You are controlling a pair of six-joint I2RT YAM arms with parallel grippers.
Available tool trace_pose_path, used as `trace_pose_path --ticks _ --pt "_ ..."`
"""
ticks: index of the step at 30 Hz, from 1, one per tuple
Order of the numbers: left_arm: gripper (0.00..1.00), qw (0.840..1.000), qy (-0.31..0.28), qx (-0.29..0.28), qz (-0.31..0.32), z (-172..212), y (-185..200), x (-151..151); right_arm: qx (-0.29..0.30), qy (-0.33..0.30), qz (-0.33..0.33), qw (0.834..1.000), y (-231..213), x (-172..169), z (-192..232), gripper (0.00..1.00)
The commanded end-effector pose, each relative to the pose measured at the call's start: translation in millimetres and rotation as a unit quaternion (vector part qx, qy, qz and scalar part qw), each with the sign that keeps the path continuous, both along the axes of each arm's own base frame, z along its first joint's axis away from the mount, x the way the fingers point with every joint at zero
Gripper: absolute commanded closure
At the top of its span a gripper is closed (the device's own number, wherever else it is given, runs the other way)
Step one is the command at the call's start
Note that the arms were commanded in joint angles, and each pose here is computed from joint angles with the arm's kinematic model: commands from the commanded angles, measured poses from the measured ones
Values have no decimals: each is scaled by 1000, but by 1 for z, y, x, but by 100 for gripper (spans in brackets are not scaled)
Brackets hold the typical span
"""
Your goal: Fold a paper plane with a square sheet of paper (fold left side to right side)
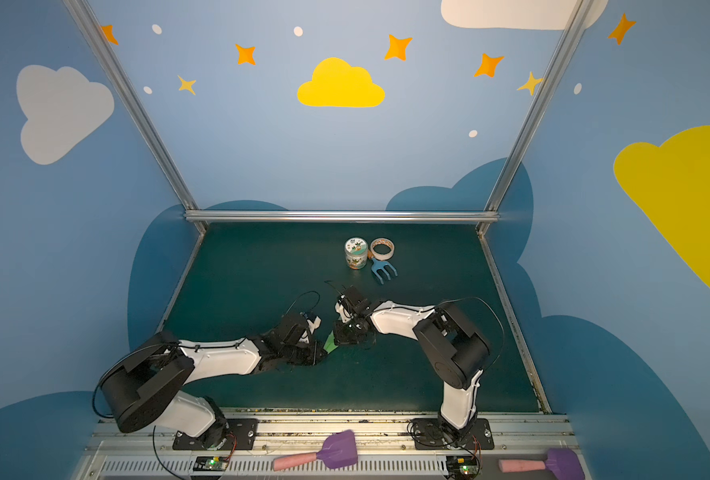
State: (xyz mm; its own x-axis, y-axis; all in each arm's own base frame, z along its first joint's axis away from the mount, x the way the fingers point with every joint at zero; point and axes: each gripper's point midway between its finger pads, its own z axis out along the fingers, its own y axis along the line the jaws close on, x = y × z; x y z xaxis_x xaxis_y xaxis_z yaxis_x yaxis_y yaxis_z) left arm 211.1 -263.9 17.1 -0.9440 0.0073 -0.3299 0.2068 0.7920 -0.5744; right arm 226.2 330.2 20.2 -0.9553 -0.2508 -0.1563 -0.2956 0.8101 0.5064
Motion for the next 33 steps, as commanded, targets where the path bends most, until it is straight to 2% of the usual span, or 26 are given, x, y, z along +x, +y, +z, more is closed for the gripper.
trace_pose_path --ticks 1,11,18,26,33 --pt "97 999 8 32 22 -14 19 -6 -28 4 -1 1000 -12 -4 -15 100" --pt "97 998 22 35 51 -24 38 -21 -30 3 -2 1000 -14 -3 -13 100" --pt "97 993 20 38 107 -22 65 -28 -34 3 -3 999 -17 -4 -14 100" --pt "97 995 -33 -17 97 43 40 -4 -36 5 -2 999 -18 -5 -15 100" --pt "97 997 -42 -18 68 49 12 18 -35 5 -1 999 -17 -4 -14 100"
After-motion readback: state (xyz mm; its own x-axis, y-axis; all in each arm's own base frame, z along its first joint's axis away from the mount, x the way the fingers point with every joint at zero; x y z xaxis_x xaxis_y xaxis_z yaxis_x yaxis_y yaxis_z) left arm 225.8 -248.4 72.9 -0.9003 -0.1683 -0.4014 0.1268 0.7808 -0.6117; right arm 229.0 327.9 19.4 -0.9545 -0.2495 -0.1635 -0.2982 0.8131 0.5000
